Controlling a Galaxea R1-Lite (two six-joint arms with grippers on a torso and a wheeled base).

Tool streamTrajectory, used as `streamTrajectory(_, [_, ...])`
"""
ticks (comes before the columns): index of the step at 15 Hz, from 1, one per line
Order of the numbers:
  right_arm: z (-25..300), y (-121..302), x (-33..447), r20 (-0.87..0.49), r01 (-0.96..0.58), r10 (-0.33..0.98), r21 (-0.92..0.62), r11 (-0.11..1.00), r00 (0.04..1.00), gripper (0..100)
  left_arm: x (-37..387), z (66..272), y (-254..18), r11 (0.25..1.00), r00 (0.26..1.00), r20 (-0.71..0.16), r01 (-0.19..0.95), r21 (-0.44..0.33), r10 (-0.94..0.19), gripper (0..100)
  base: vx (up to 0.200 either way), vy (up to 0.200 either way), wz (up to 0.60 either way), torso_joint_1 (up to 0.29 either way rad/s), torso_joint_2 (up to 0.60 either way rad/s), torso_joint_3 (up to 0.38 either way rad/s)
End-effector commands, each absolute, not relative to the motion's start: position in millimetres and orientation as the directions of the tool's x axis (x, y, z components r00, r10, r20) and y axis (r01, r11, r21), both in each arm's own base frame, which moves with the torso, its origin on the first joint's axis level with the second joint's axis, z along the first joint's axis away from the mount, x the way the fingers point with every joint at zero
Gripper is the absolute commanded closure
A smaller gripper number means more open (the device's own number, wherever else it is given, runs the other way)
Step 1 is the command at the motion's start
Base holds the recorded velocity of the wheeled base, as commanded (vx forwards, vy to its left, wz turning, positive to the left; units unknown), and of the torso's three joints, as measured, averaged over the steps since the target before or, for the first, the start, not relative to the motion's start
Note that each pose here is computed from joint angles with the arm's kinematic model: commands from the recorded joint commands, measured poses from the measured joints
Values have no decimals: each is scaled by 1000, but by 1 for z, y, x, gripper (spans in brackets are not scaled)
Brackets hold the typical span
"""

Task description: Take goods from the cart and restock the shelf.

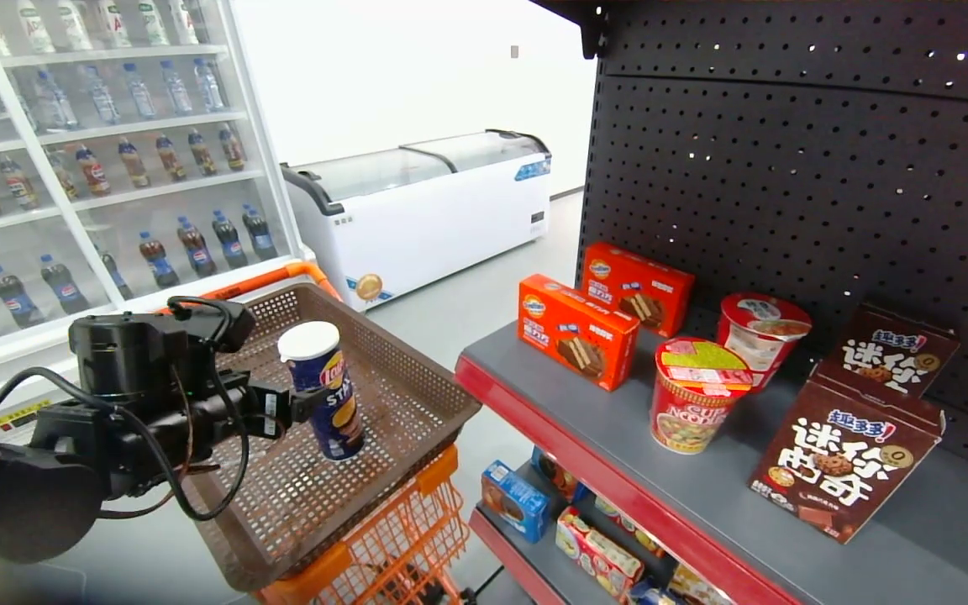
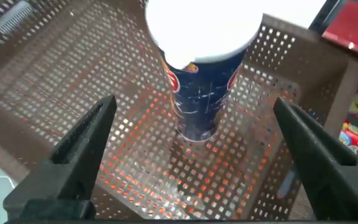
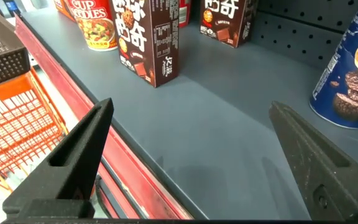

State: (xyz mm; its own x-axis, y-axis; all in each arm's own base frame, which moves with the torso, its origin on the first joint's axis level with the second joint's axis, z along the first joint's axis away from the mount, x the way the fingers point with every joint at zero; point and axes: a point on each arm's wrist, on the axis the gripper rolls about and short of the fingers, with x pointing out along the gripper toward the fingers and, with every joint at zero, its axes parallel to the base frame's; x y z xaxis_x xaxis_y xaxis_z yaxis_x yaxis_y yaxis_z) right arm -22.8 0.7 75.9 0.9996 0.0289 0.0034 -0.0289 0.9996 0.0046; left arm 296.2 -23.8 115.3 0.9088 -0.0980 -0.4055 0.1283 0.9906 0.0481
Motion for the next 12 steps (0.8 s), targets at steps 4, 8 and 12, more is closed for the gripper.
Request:
streamTrajectory(4, [76, 1, -23, 5, -29, 29, 4, 1000, 1000, 0, 325, 87, -28, 989, 893, -440, 136, 55, -99, 0, 0, 0, 0, 0, 0, 0])
streamTrajectory(8, [76, 1, -23, 5, -29, 29, 4, 1000, 1000, 0, 341, 70, -29, 990, 907, -409, 131, 60, -95, 0, 0, 0, 0, 0, 0, 0])
streamTrajectory(12, [76, 1, -23, 5, -29, 29, 4, 1000, 1000, 0, 361, 55, -37, 990, 925, -371, 116, 77, -80, 0, 0, 0, 0, 0, 0, 0])
